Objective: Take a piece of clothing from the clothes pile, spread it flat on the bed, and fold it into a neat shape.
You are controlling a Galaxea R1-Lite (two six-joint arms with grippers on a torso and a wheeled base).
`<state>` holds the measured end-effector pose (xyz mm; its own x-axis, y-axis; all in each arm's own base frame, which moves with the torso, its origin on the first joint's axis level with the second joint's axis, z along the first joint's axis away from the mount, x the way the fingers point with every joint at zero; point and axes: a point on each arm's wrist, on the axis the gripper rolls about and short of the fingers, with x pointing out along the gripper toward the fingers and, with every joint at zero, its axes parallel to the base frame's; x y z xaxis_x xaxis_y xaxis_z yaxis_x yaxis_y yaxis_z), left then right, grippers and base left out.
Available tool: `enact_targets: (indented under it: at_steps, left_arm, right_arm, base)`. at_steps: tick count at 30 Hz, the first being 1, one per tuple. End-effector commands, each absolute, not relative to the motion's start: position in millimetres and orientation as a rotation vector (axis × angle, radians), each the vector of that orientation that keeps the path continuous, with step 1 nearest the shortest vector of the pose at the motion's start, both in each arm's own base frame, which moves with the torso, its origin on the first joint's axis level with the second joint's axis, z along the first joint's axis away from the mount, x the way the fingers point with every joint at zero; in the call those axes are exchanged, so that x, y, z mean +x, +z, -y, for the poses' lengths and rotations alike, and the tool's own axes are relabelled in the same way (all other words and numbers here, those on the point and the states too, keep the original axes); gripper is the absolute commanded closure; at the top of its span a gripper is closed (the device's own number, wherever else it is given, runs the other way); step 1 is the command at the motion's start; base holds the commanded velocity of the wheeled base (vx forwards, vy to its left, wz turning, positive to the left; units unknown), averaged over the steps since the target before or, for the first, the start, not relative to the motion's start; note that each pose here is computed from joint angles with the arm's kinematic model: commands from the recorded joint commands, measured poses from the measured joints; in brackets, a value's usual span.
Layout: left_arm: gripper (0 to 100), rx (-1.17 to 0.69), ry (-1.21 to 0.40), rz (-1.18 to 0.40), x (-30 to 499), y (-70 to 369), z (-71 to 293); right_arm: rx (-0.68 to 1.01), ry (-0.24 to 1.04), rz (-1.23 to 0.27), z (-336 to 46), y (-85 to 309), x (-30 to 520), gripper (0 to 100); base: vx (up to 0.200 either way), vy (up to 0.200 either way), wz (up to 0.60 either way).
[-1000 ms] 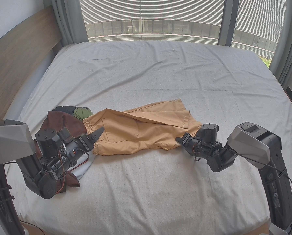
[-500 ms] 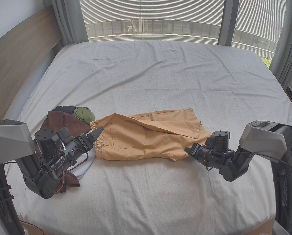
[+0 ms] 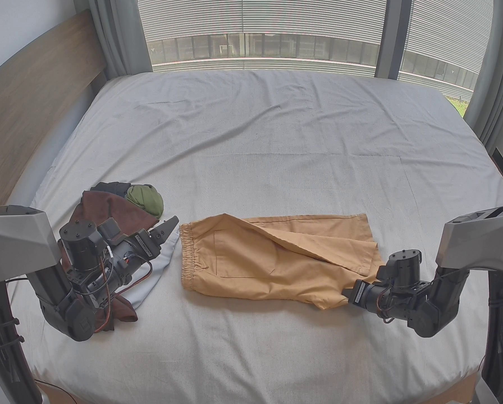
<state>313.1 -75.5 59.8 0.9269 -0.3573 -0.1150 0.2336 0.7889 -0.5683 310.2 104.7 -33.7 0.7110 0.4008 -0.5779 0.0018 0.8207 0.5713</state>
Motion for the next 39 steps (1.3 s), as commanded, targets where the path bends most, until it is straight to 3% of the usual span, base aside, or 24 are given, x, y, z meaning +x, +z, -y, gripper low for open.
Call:
enact_targets:
  at_steps: [1, 9, 10, 16, 20, 25, 30, 34, 39]
  left_arm:
    - [0, -0.579, -0.324, -0.228, 312.0, 58.8, 76.8]
    - [0, -0.580, -0.322, -0.233, 311.9, 57.5, 76.8]
    - [0, -0.582, -0.322, -0.233, 311.9, 57.5, 76.8]
    - [0, -0.581, -0.329, -0.232, 311.6, 58.3, 78.7]
    - [0, -0.581, -0.329, -0.230, 311.5, 58.8, 78.7]
    - [0, -0.581, -0.329, -0.232, 311.6, 58.3, 78.7]
    - [0, -0.581, -0.329, -0.232, 311.6, 58.3, 78.7]
    - [0, -0.581, -0.327, -0.231, 311.4, 58.5, 78.2]
    - [0, -0.581, -0.329, -0.232, 311.2, 58.5, 78.6]
  right_arm:
    - [0.545, 0.237, -0.783, -99.3, -36.1, 289.1, 100]
    - [0.535, 0.246, -0.770, -98.1, -58.4, 285.4, 100]
    - [0.534, 0.247, -0.775, -98.5, -58.8, 283.8, 0]
    - [0.520, 0.264, -0.842, -98.9, -56.4, 263.1, 0]
    - [0.501, 0.351, -0.889, -111.8, -53.2, 243.5, 0]
    - [0.493, 0.558, -0.852, -135.4, -31.4, 217.7, 0]
    - [0.508, 0.657, -0.781, -143.4, -3.0, 212.2, 0]
    - [0.541, 0.675, -0.673, -141.5, 20.7, 220.4, 0]
    - [0.589, 0.557, -0.585, -112.7, 25.8, 246.8, 0]
  base:
    - [0.000, 0.000, 0.00]
    - [0.000, 0.000, 0.00]
    - [0.000, 0.000, 0.00]
    - [0.000, 0.000, 0.00]
    - [0.000, 0.000, 0.00]
    - [0.000, 0.000, 0.00]
    - [0.000, 0.000, 0.00]
    - [0.000, 0.000, 0.00]
    - [0.000, 0.000, 0.00]
